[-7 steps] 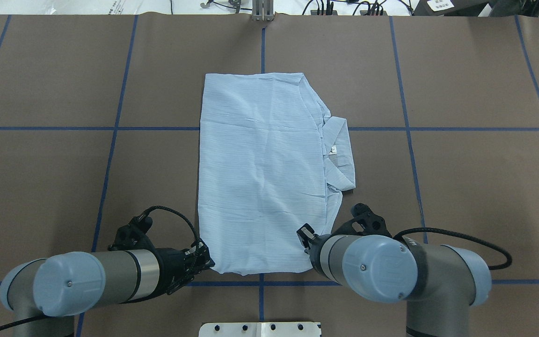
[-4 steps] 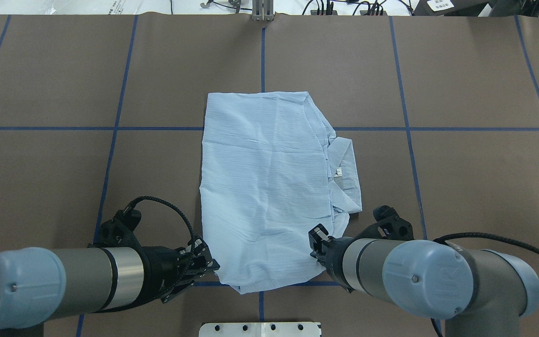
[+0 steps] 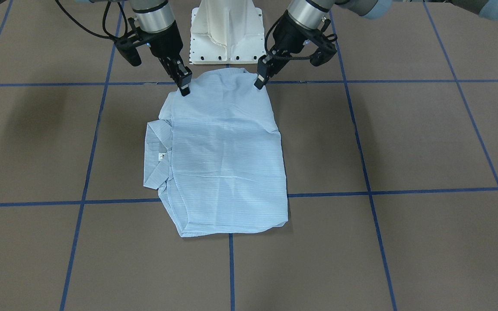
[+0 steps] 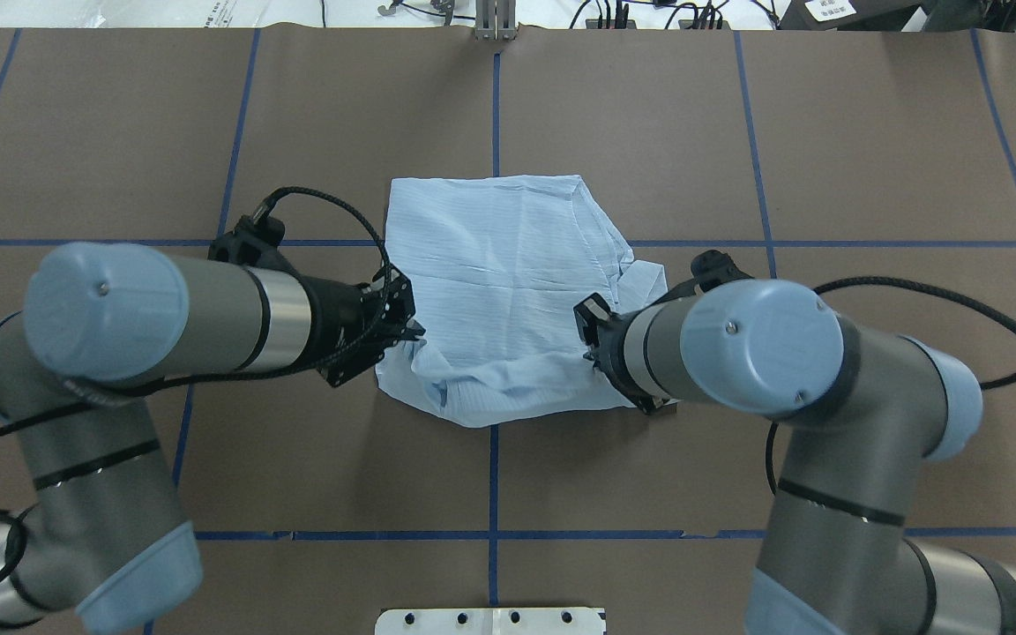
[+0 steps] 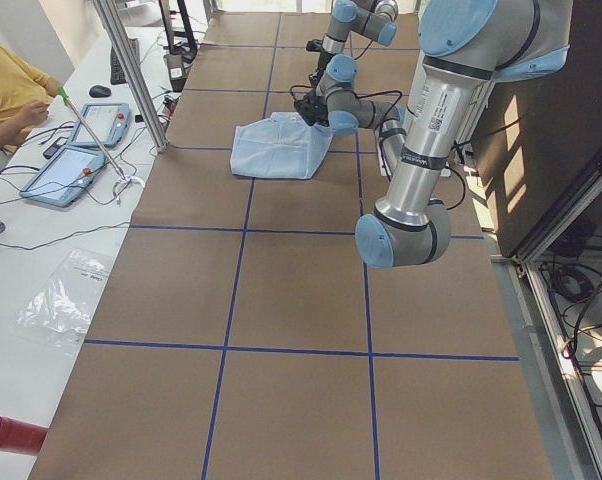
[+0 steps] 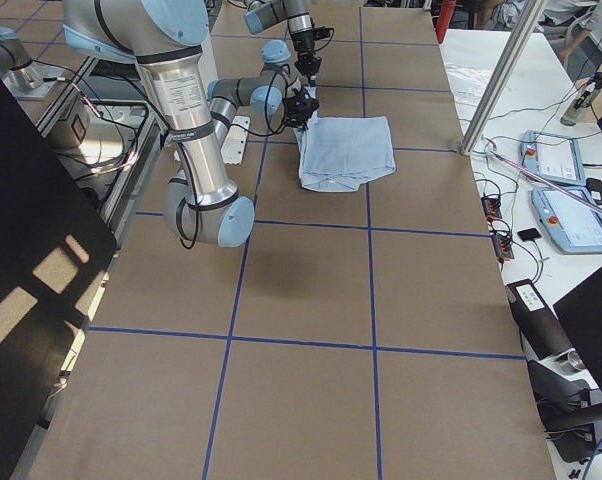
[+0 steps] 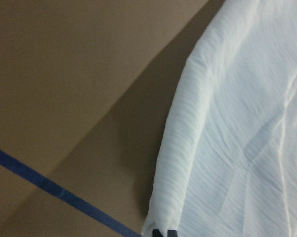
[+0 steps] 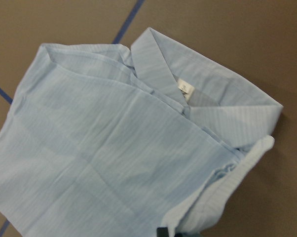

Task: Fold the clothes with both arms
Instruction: 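Lift the near edge with both grippers and fold it toward the collar, then lay the folded edge down and open both grippers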

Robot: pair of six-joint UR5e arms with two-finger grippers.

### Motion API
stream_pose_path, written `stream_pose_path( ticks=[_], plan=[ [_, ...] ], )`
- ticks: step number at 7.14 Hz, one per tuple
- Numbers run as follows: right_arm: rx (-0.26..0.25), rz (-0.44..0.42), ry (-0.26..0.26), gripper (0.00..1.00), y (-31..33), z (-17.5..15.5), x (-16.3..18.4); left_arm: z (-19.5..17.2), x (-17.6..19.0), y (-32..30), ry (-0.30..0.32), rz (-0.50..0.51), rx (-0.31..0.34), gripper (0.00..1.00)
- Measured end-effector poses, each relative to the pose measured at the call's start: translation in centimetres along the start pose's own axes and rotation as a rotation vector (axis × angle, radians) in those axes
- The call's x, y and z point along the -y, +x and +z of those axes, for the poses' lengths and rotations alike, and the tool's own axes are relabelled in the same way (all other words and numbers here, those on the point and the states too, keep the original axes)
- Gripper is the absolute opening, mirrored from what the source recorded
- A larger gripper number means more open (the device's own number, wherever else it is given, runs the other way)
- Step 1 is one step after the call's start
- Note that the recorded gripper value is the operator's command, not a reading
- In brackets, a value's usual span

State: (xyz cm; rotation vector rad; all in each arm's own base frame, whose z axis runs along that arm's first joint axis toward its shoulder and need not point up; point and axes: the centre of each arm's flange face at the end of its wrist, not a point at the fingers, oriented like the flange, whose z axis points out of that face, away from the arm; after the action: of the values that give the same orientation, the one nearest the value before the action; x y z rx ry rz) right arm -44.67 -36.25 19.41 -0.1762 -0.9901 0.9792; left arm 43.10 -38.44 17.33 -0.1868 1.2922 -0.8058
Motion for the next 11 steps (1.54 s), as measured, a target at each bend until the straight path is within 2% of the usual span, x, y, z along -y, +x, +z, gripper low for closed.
stream_pose_path(
  ticks=[3,6,7,8,9,11],
  plan=[
    [-0.041,-0.031,0.054,0.00,-9.0,4.0,6.0,3.9,8.3,5.0,0.120,0.057,0.023,0.00],
    [-0.052,-0.062,0.046,0.00,-14.0,9.7,10.0,10.3,13.6,7.0,0.152,0.065,0.010,0.00],
    [-0.060,-0.087,0.052,0.00,-15.4,11.9,11.0,12.1,15.1,7.2,0.161,0.077,0.008,0.44],
    [-0.059,-0.121,0.055,0.99,-16.4,14.2,12.7,13.9,16.9,7.4,0.174,0.101,0.007,0.73],
    [-0.054,-0.172,0.053,1.00,-17.7,16.5,14.7,15.5,19.3,7.8,0.196,0.138,0.011,1.00],
    [-0.028,-0.263,0.044,1.00,-20.1,18.2,16.6,16.6,22.5,8.5,0.226,0.197,0.011,1.00]
  ],
)
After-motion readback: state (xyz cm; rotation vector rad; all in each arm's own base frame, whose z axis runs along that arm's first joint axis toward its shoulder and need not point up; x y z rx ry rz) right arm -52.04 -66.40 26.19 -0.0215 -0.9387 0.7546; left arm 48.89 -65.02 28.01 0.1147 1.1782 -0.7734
